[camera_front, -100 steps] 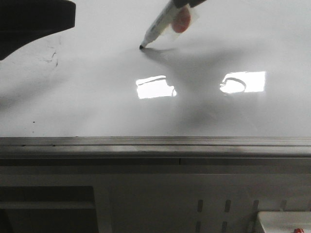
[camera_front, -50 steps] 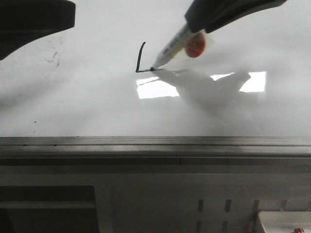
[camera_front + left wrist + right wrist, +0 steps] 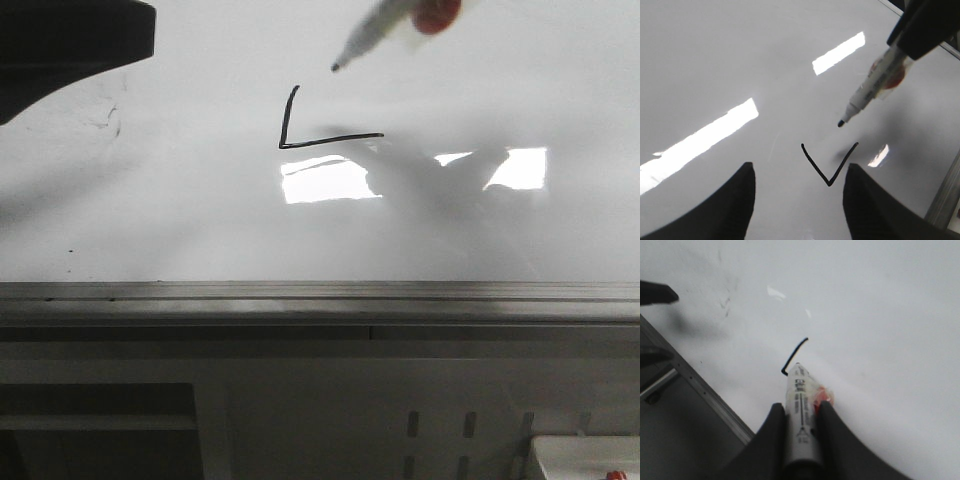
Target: Write number 4 on whiteboard
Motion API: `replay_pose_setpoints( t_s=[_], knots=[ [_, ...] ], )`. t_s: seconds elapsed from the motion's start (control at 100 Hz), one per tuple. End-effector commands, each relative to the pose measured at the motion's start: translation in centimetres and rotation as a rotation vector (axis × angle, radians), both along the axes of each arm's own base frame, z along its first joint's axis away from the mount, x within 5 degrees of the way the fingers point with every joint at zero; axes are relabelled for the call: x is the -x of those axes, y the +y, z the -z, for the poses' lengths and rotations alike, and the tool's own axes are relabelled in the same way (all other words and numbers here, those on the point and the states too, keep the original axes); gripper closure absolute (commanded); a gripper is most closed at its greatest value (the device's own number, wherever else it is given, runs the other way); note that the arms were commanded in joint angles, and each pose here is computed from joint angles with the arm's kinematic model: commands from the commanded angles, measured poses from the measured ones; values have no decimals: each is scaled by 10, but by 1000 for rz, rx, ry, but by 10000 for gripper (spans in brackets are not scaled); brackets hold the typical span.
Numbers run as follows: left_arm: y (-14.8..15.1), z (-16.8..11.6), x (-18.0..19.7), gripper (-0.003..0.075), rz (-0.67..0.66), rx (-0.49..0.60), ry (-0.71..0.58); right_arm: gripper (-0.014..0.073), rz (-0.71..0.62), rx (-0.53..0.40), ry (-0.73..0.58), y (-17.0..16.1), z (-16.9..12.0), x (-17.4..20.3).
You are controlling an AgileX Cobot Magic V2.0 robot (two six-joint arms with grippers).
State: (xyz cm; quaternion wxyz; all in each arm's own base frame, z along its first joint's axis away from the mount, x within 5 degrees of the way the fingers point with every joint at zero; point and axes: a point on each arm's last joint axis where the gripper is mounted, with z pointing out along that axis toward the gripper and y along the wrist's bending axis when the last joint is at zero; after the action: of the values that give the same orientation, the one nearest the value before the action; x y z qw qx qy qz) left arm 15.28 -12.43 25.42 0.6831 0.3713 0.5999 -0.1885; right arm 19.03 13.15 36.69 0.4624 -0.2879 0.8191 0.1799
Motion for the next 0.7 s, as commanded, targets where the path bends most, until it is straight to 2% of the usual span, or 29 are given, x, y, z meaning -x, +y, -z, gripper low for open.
replay_pose_setpoints(
  t_s=[0.0, 0.25, 0.37, 0.52, 0.69],
  knots=[
    [0, -16, 0, 352, 4, 91, -57, 659, 14, -43, -129, 1, -23, -6],
    [0, -16, 0, 352, 4, 91, -57, 659, 28, 1, -112, 9, -7, -25],
    [0, -16, 0, 352, 4, 91, -57, 659, 16, 41, -32, 8, 8, -23],
    [0, -16, 0, 352, 4, 91, -57, 659, 4, 48, 99, 9, 32, -15],
    [-2, -15, 2, 352, 39, 52, -80, 659, 11, 31, 78, 7, 31, -14]
  ],
)
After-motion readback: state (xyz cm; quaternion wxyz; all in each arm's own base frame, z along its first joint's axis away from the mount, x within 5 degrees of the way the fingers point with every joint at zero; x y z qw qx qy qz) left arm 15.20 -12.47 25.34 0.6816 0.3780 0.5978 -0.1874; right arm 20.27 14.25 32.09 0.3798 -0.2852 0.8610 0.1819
